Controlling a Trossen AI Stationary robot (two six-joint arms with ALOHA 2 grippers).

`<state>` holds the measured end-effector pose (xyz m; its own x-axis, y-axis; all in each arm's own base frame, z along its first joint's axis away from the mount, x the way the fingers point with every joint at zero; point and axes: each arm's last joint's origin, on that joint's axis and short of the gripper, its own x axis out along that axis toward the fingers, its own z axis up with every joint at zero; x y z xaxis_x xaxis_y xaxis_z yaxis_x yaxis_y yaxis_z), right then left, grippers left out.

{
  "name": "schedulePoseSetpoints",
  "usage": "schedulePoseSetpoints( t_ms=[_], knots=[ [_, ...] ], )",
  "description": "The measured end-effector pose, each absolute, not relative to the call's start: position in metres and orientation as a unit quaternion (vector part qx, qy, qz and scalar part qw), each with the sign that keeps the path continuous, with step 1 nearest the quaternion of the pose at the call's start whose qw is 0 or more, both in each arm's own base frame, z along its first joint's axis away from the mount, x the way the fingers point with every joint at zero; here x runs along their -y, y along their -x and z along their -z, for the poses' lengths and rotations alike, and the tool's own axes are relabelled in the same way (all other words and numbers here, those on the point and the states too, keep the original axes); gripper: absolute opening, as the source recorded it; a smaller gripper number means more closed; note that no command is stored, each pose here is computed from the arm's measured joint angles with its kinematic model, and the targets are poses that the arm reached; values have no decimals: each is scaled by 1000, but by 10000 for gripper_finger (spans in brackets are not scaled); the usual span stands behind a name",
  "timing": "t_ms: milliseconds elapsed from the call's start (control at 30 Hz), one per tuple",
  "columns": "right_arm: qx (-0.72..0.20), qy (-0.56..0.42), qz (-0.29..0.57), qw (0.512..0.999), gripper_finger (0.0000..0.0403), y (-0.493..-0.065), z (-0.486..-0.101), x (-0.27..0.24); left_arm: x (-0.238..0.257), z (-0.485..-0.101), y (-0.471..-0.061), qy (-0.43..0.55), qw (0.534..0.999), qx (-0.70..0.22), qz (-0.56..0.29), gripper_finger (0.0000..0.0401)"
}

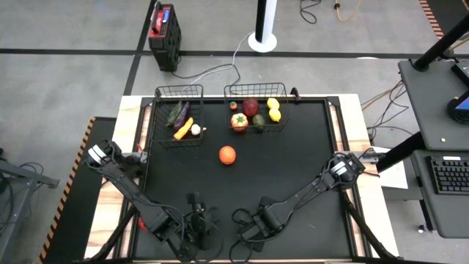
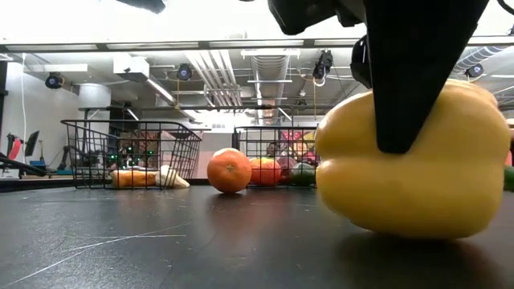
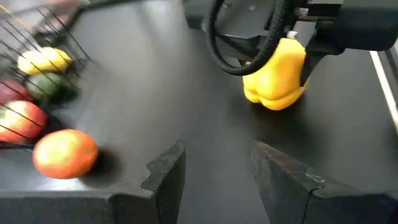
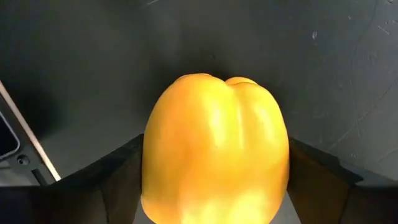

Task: Sort produce into baskets
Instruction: Put the yellow bell pepper into the left black wire basket

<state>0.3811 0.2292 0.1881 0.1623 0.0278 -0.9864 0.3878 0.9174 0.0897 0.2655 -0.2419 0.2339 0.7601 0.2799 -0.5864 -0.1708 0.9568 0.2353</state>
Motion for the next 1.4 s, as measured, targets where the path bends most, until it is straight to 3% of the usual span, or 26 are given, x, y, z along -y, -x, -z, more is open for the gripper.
schedulePoseSetpoints(
  t_ms=[233, 400, 600, 767, 1033, 1200, 1400],
  knots=[
    [-612, -151, 97, 770, 321, -382, -207, -223, 237, -253, -240, -176, 929, -277, -169, 165],
    [-567, -127, 81, 810, 316, -389, -235, -202, 219, -276, -222, -189, 925, -266, -193, 165],
    [-473, -95, 65, 874, 319, -396, -279, -172, 193, -296, -200, -208, 927, -262, -169, 165],
    [-387, -65, 30, 919, 318, -400, -299, -159, 173, -299, -182, -162, 951, -234, -125, 157],
    [-272, -18, -34, 961, 320, -404, -294, -168, 171, -279, -175, -61, 993, -103, 16, 136],
    [-224, 0, -57, 973, 322, -401, -281, -175, 169, -261, -174, -33, 999, -23, 14, 133],
    [-166, 24, -68, 983, 324, -385, -265, -172, 168, -248, -175, -5, 1000, 1, 1, 142]
  ],
)
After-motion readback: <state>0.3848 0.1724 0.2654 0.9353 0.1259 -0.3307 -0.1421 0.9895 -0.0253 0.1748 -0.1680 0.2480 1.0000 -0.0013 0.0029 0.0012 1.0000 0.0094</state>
